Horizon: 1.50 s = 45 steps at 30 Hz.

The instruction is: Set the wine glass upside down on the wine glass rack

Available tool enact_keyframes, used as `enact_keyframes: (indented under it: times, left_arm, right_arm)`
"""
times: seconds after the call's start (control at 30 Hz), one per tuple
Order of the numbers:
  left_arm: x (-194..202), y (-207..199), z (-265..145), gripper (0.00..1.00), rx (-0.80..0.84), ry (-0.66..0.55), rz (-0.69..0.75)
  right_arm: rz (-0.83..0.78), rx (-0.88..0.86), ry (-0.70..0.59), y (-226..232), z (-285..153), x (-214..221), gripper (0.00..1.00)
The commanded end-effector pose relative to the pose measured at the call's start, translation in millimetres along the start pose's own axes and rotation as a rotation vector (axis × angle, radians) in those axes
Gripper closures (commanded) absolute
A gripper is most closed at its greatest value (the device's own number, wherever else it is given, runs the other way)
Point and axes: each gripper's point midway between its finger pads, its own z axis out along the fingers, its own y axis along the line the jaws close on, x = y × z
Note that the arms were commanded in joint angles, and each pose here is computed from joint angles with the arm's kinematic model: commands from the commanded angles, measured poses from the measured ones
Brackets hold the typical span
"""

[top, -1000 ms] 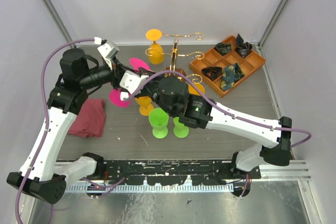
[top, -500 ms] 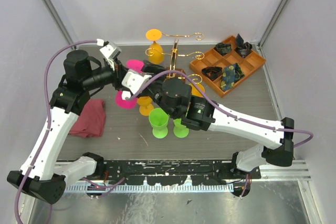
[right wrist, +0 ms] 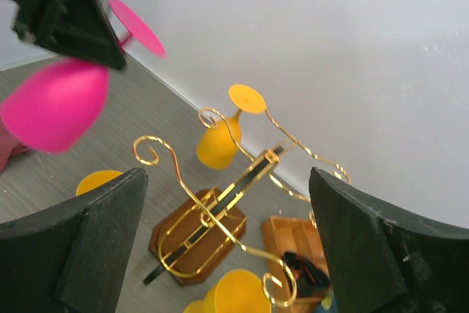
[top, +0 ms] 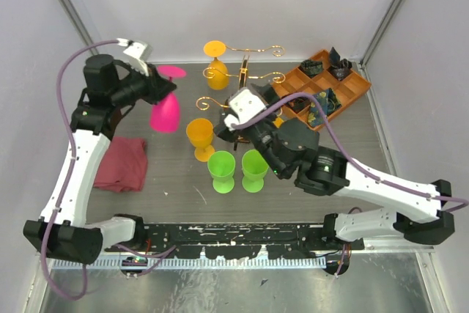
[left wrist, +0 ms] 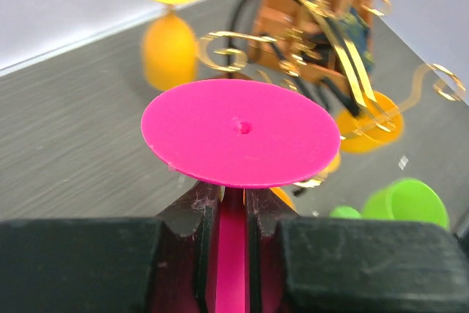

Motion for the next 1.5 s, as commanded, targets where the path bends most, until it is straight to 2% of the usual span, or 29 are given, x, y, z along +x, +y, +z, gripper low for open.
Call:
enact_keyframes:
  times: [0.0,0.13,0.33,0.53,0.63,0.83,1.03,1.47]
  left_arm:
    - [-37,50,-11,1.00,-0.067,-0.125,-0.042]
    - [-29,71,0,1.00,-0.085,-0.152,-0.024]
    - [-20,92,29,1.00,-0.065,-0.286,0.000]
    - [-6,110,56,1.00,-0.038,-0.378,-0.040]
    - [-1,114,66,1.00,-0.016,-0.433,-0.035]
    - [8,88,88,1.00,0.066,-0.468,0.079]
    - [11,50,90,1.00,0.105,-0.486,0.221]
    - [34,17,117,1.00,0.268,-0.419,0.233]
  right_arm:
    - [0.178,0.113,0.040,-33,-28,12,0.01]
    - [0.243,0.169,0.059,-52,-48,25,0.00]
    - [0.299,0.258,0.100,-75,-70,40,0.00]
    - [0.425,0.281,0.063,-96,-93,39,0.00]
    - [0.409,0.286,0.084,-98,-98,46,0.00]
    - [0.307,0.337,0.188,-95,-95,66,0.00]
    - [0.321,0.349,0.181,-97,-98,69,0.00]
    - [0.328,0.378,0.182,-104,-104,72,0.00]
